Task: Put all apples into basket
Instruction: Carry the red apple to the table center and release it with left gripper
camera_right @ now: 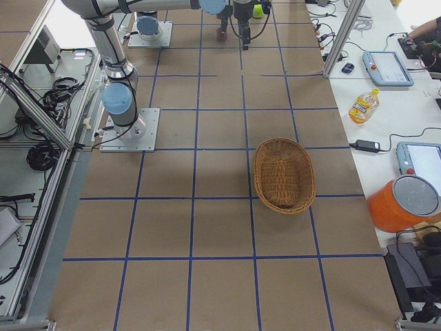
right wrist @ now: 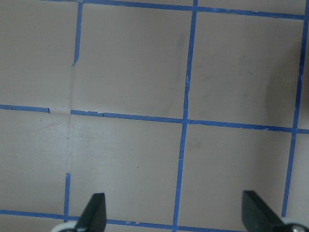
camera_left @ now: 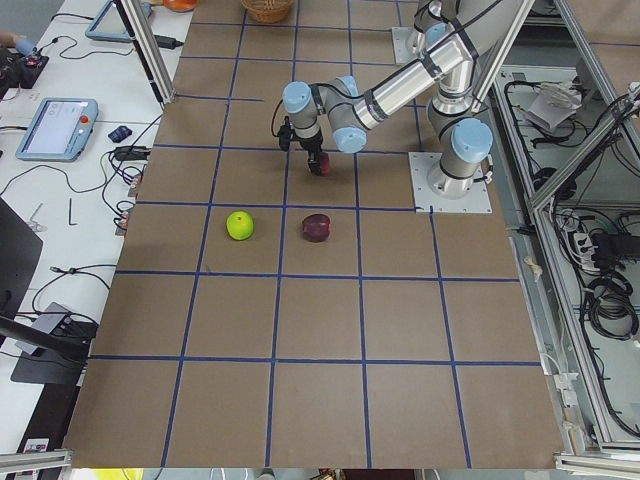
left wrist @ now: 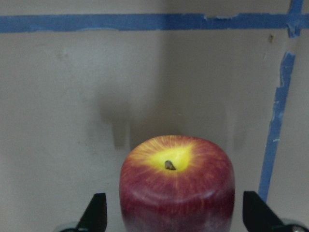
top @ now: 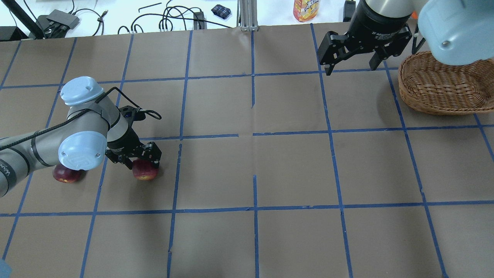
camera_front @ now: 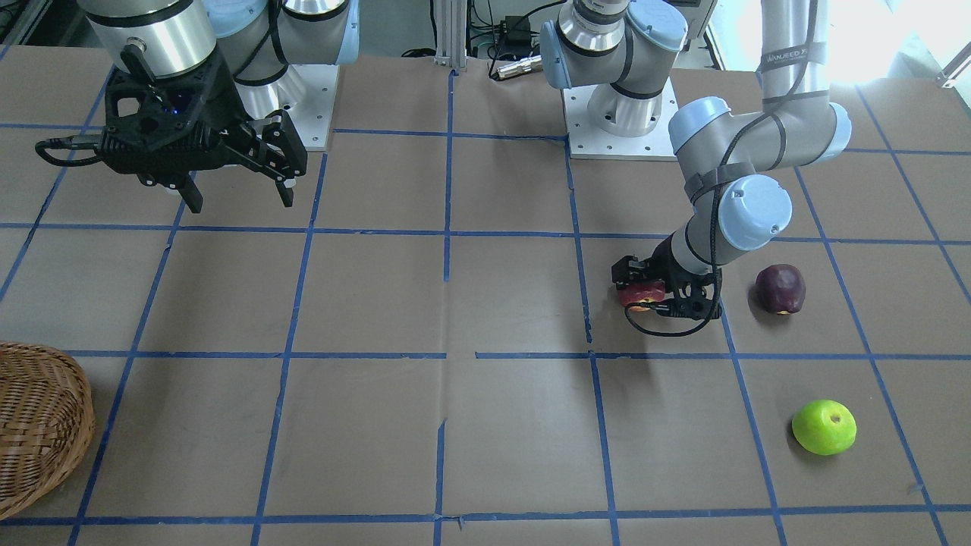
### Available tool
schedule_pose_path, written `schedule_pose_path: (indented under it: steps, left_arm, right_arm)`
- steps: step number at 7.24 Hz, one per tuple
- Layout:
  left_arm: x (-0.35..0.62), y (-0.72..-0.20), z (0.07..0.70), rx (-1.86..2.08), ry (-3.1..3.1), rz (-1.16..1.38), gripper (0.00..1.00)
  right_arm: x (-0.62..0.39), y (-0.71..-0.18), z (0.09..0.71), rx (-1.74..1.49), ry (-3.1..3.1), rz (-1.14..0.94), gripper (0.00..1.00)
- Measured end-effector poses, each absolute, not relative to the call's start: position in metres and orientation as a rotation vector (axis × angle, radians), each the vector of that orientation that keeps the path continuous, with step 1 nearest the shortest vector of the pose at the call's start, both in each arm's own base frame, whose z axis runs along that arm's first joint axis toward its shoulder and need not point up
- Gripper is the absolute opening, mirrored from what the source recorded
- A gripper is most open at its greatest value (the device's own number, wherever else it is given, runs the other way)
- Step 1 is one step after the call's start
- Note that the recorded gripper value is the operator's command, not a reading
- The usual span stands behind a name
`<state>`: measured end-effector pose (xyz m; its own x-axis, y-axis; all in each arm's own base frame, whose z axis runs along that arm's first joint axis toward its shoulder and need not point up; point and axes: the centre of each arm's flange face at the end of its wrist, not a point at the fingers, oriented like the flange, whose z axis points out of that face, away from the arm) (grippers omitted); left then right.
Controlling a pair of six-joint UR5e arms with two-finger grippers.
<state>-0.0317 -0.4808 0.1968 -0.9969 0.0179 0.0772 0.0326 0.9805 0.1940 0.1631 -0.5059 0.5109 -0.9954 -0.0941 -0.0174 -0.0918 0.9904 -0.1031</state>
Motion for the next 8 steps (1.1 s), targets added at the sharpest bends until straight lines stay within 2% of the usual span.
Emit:
schedule_pose_path:
  steps: [2,6,7,8]
  left_arm:
    - [-0.06,-0.495,0.227,-0.053,-3.064,-0.201,0.0]
    - [-0.307,-0.509,0.256,-0.127,-2.945,-0.01,0.0]
    - [-0.344,-0.514,0.246,-0.133,-2.937,-0.002,0.52]
    - [-0.367,-0.52,0.23,-0.129,-2.927,0.028,1.0]
  right_arm:
    - [0.163,-0.506,0.511,-0.145,3.112,-0.159,1.0]
    - [0.163,-0.506,0.511,-0.145,3.112,-0.16,1.0]
    - [0.163,-0.506,0.511,-0.145,3.112,-0.16,1.0]
    - [0.163,-0.506,0.511,-0.145,3.112,-0.159,1.0]
